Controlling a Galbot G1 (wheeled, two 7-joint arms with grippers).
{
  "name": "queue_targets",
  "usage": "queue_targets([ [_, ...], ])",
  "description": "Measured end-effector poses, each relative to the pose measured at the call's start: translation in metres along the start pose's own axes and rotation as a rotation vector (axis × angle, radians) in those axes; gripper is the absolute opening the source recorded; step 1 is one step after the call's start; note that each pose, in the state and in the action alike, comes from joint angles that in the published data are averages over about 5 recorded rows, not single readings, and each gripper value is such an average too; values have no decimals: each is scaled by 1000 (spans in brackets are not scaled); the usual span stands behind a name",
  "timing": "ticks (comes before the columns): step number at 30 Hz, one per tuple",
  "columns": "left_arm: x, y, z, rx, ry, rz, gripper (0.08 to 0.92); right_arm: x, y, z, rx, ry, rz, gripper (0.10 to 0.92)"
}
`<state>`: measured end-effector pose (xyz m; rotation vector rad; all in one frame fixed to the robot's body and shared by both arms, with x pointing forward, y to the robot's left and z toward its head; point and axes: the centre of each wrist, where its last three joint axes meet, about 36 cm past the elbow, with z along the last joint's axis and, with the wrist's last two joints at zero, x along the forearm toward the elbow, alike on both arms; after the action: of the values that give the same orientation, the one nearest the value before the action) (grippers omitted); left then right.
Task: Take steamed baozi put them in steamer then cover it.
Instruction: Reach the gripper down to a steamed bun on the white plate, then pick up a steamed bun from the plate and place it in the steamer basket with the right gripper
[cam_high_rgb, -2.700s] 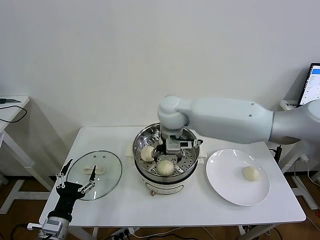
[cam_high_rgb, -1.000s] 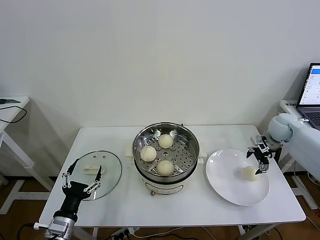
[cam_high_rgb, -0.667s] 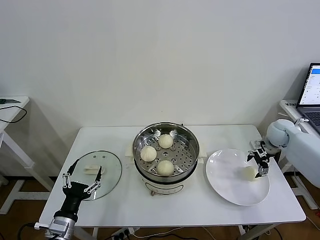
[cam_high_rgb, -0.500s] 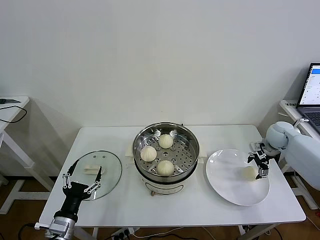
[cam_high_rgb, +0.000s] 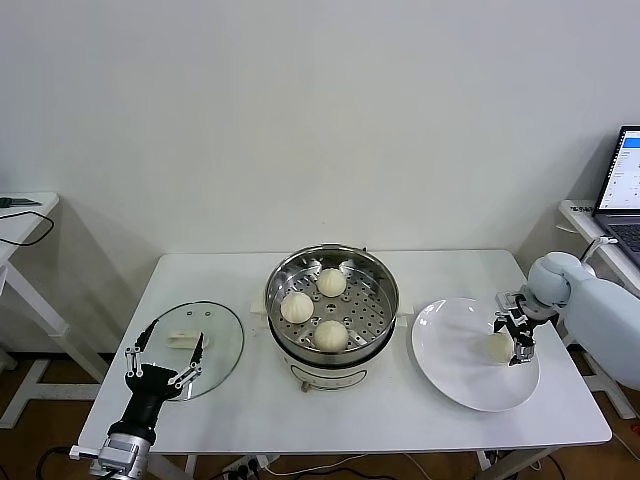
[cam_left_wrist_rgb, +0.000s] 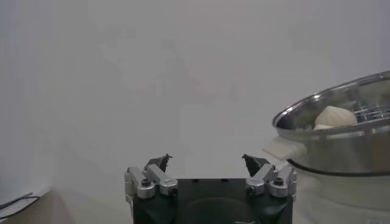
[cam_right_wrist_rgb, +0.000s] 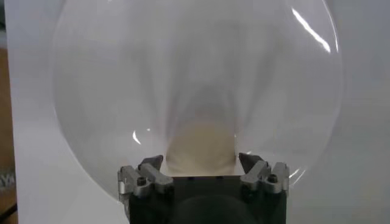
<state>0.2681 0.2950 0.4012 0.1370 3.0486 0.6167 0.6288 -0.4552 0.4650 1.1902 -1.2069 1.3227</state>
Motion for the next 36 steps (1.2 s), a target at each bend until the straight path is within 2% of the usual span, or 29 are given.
queue_targets([
  [7, 0, -1, 0, 2, -2, 0, 823, -2, -1, 0, 3, 2, 2, 708],
  [22, -2, -1, -1, 3, -5, -2, 823, 13, 0, 0, -7, -19, 3, 696],
  [28, -3, -1, -3, 3, -12, -4, 823, 50, -3, -4, -33, -56, 21, 688],
  [36, -5, 1, -5, -1, -22, -3, 823, 133, -10, -40, -37, -126, 79, 687],
])
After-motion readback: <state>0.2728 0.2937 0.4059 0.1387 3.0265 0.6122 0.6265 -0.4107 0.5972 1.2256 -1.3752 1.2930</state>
